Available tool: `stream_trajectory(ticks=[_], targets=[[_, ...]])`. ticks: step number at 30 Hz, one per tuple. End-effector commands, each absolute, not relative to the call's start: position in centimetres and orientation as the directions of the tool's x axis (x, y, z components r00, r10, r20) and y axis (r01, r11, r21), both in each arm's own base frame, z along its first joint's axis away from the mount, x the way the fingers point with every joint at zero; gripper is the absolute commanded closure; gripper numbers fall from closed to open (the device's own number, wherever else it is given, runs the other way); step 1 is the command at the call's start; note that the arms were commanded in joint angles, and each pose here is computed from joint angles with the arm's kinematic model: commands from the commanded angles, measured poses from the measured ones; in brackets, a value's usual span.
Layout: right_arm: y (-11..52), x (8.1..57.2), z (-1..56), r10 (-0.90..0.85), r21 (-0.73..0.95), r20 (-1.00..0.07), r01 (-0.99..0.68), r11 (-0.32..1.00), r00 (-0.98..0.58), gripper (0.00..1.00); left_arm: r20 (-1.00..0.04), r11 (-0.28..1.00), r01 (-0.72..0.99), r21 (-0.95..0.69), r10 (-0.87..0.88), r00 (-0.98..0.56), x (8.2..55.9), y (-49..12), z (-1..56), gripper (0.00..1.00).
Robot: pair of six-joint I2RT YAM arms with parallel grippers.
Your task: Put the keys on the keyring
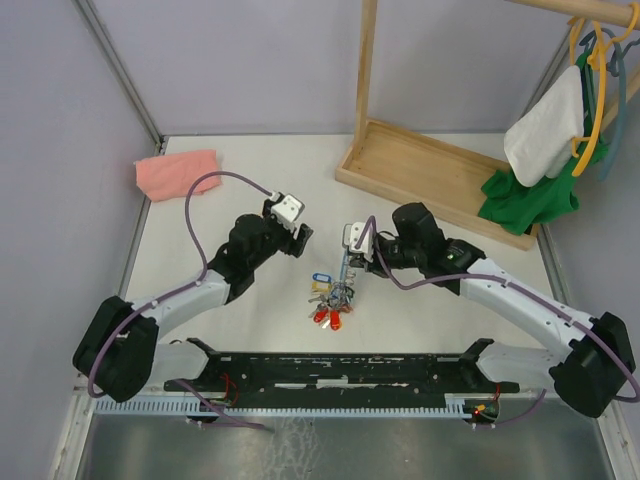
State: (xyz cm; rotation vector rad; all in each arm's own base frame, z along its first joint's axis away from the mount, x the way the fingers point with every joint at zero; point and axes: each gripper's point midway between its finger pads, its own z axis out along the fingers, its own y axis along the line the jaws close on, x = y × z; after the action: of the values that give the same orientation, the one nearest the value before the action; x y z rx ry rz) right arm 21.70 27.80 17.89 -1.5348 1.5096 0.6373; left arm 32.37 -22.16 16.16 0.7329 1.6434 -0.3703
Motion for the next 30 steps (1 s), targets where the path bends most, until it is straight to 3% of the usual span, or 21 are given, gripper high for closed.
stream_trajectory(ticks=[1, 9, 14, 18, 30], targets=[[27.5, 22.1, 20.7, -0.496, -0.311, -0.843, -0.941, 0.133, 0.209, 0.99, -0.962, 0.899, 0.436, 0.033, 0.147, -0.230, 36.2, -19.2, 15.8, 0.23], [27.1, 22.2, 19.8, -0.496, -0.326, -0.842, -0.933, 0.151, 0.213, 0.99, -0.889, 0.972, 0.231, -0.042, 0.069, -0.453, 39.9, -16.9, 11.3, 0.26], [27.0, 21.8, 19.8, -0.489, -0.322, -0.845, -0.936, 0.145, 0.215, 0.99, -0.827, 0.987, 0.157, -0.017, 0.074, -0.557, 41.0, -16.3, 8.1, 0.37], [27.0, 21.8, 20.1, -0.483, -0.332, -0.846, -0.932, 0.147, 0.225, 0.99, -0.788, 0.991, 0.131, -0.009, 0.073, -0.612, 41.1, -16.3, 6.9, 0.47], [27.1, 21.7, 20.4, -0.473, -0.331, -0.851, -0.933, 0.145, 0.228, 0.99, -0.708, 0.992, 0.118, 0.040, 0.111, -0.698, 40.7, -16.2, 4.5, 0.54]])
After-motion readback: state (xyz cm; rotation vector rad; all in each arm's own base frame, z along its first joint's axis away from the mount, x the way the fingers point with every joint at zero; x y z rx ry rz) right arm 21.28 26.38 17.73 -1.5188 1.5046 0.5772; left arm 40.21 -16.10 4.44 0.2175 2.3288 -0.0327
